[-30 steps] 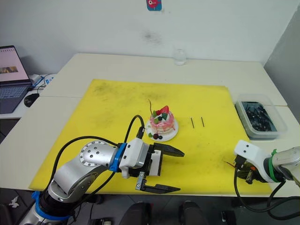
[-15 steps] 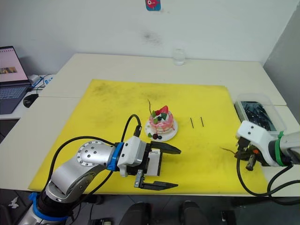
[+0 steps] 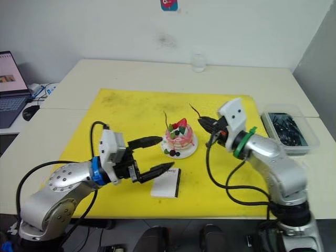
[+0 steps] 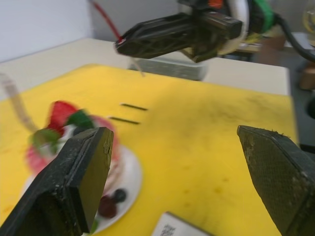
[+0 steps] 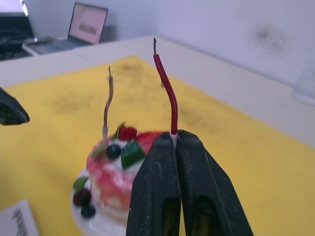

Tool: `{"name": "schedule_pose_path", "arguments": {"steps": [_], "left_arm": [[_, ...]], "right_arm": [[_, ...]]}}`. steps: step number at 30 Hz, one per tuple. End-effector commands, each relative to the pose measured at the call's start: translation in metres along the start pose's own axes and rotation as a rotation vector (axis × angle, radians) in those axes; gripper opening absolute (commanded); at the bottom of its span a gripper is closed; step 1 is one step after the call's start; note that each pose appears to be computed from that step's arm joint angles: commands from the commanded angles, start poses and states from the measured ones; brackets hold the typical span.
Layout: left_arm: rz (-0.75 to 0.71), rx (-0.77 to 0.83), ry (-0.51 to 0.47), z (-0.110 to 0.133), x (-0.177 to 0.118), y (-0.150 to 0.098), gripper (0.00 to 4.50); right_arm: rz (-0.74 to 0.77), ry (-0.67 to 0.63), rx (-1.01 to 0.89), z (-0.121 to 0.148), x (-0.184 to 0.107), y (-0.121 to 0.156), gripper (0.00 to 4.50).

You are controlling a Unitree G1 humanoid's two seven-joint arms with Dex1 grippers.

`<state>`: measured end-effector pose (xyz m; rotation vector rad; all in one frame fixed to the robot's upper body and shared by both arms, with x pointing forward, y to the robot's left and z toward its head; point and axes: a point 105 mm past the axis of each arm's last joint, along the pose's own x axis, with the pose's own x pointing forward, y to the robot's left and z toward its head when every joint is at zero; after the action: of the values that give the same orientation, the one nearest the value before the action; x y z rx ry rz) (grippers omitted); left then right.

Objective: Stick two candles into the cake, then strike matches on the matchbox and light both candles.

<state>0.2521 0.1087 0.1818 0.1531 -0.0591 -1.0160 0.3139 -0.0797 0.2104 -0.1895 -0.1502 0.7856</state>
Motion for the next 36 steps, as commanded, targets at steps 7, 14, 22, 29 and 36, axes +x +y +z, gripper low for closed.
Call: {"name": "schedule_pose_path", "arguments": {"steps": [7, 14, 22, 29, 36], "left_arm": [[0.084, -0.029, -0.053, 0.01, -0.009, 0.005, 4.5], [0.029, -0.017, -0.022, 0.011, -0.009, 0.001, 4.5], [0.009, -0.02, -0.016, 0.015, -0.006, -0.002, 4.5], [0.012, -0.029, -0.021, 0.013, -0.005, -0.002, 4.5], [0.007, -0.036, -0.029, 0.012, -0.003, -0.001, 4.5]], "right_arm": [[-0.074, -0.297, 0.044, -0.003, 0.023, 0.019, 0.05], [-0.125, -0.359, 0.033, -0.013, 0.03, 0.025, 0.05], [-0.157, -0.381, 0.069, -0.019, 0.033, 0.023, 0.05], [-0.149, -0.369, 0.09, -0.026, 0.034, 0.028, 0.05], [-0.19, -0.366, 0.089, -0.032, 0.034, 0.023, 0.05]]}}
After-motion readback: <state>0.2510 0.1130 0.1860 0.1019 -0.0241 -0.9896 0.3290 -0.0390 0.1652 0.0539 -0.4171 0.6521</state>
